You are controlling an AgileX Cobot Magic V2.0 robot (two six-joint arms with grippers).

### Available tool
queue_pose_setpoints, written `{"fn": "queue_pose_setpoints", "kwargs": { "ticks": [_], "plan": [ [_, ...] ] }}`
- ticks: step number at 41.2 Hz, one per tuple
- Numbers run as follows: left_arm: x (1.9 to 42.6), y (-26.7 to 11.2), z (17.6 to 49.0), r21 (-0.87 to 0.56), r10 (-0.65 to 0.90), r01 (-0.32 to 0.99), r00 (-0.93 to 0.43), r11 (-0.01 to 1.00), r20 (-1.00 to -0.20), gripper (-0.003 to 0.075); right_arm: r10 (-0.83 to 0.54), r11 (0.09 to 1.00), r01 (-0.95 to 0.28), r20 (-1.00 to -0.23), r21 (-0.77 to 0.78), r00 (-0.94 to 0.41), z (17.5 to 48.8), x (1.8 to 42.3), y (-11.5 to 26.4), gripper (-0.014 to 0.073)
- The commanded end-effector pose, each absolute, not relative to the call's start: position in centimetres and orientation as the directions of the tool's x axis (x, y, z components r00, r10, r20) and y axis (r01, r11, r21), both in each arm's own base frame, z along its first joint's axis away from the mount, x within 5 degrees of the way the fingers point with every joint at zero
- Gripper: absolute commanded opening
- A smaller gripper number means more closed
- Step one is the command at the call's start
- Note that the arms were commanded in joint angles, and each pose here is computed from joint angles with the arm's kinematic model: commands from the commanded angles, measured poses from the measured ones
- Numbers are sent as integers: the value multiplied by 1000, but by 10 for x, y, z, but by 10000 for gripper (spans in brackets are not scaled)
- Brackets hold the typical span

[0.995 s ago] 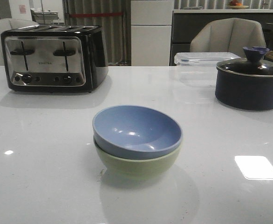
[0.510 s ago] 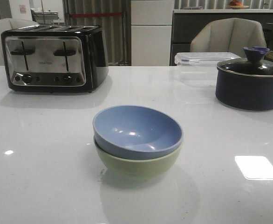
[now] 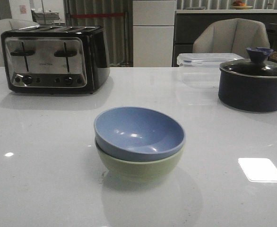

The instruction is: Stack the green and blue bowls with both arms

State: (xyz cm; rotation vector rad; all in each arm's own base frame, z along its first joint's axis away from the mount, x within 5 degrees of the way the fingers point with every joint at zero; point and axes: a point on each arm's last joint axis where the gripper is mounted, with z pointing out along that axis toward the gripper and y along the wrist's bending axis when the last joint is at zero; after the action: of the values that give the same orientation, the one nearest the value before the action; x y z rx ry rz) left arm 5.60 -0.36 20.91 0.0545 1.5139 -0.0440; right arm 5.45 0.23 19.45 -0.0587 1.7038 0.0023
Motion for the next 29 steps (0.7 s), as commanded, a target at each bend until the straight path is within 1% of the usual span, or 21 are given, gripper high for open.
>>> {"fn": "queue_pose_setpoints", "kwargs": {
  "ticks": [1, 3, 5, 11, 19, 22, 26, 29],
  "plan": [
    [54, -3, 216, -3, -12, 61, 160, 998, -987, 98, -47, 999, -13, -998, -47, 40, 208, 54, 1, 36],
    [54, -3, 216, -3, -12, 61, 160, 998, -987, 98, -46, 999, -11, -997, -47, 63, 204, 55, 1, 36],
    [54, -3, 216, -3, -12, 61, 160, 998, -987, 98, -45, 999, -12, -998, -46, 54, 204, 55, 1, 36],
    [54, -3, 216, -3, -12, 61, 160, 998, -987, 98, -45, 999, -9, -995, -46, 89, 207, 55, 1, 36],
    [54, -3, 216, -3, -12, 61, 160, 998, -987, 98, -43, 999, -9, -994, -44, 101, 208, 55, 1, 36],
    [54, -3, 216, -3, -12, 61, 160, 998, -987, 98, -14, 1000, -11, -994, -15, 112, 209, 55, 1, 36],
    [54, -3, 216, -3, -12, 61, 160, 998, -987, 98, 62, 998, -20, -989, 60, 136, 211, 54, 1, 36],
    [54, -3, 216, -3, -12, 61, 160, 998, -987, 98, 68, 998, -23, -986, 65, 150, 212, 54, 1, 36]
  ]
}}
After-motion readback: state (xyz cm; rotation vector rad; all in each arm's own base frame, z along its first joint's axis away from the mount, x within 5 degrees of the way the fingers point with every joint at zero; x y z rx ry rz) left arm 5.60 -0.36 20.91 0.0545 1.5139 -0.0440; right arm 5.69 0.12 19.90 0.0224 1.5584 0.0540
